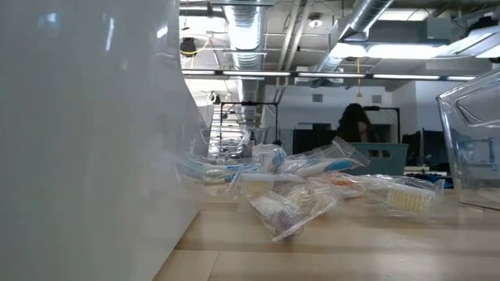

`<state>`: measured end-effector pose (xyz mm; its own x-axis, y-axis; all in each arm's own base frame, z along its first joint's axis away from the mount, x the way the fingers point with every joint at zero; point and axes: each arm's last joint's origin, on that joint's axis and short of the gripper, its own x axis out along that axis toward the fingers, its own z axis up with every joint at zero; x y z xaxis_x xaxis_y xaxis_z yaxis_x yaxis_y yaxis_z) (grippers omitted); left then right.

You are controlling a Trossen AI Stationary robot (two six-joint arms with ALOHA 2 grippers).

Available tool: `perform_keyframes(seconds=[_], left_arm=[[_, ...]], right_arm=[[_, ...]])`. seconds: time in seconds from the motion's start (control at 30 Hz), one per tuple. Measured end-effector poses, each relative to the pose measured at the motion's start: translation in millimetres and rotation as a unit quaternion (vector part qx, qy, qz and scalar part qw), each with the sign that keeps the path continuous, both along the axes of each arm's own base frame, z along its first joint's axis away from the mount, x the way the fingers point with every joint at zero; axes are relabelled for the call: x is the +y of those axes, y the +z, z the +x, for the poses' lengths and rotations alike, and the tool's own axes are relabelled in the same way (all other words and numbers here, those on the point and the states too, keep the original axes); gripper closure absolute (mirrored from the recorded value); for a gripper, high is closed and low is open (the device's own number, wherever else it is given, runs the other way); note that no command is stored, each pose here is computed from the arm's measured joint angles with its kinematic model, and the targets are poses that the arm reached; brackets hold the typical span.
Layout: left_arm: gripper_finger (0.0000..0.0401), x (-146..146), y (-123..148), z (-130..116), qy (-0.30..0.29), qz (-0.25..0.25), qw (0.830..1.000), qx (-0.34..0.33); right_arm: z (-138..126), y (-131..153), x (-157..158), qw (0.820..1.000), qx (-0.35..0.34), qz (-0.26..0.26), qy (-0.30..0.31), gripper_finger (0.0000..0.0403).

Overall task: Pick & Place Toothbrushes
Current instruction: Put the blue toothbrush into the white bin

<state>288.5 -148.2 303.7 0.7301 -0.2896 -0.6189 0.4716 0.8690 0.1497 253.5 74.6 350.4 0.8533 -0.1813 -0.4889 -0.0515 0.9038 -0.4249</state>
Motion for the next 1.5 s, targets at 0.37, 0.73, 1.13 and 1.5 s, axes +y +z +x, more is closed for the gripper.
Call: perform_keyframes(seconds=[0.37, 0.73, 1.13, 1.5], left_arm=[[0.0287, 51, -22, -13, 0.061, -0.063, 0.981, -0.171], [0.0286, 73, -34, -6, 0.109, -0.075, 0.973, -0.188], [0.0286, 88, -72, 17, 0.217, -0.042, 0.966, -0.135], [0.0286, 131, -83, 25, 0.281, -0.08, 0.956, -0.012]], right_arm=[[2, -4, -20, 0.999, 0.022, 0.006, -0.047, 0.0184], [2, -4, -42, 0.996, -0.059, 0.053, 0.038, 0.0183], [-47, -4, -59, 0.948, -0.266, 0.14, 0.106, 0.0184], [-64, -2, -60, 0.927, -0.314, 0.168, 0.118, 0.0183]])
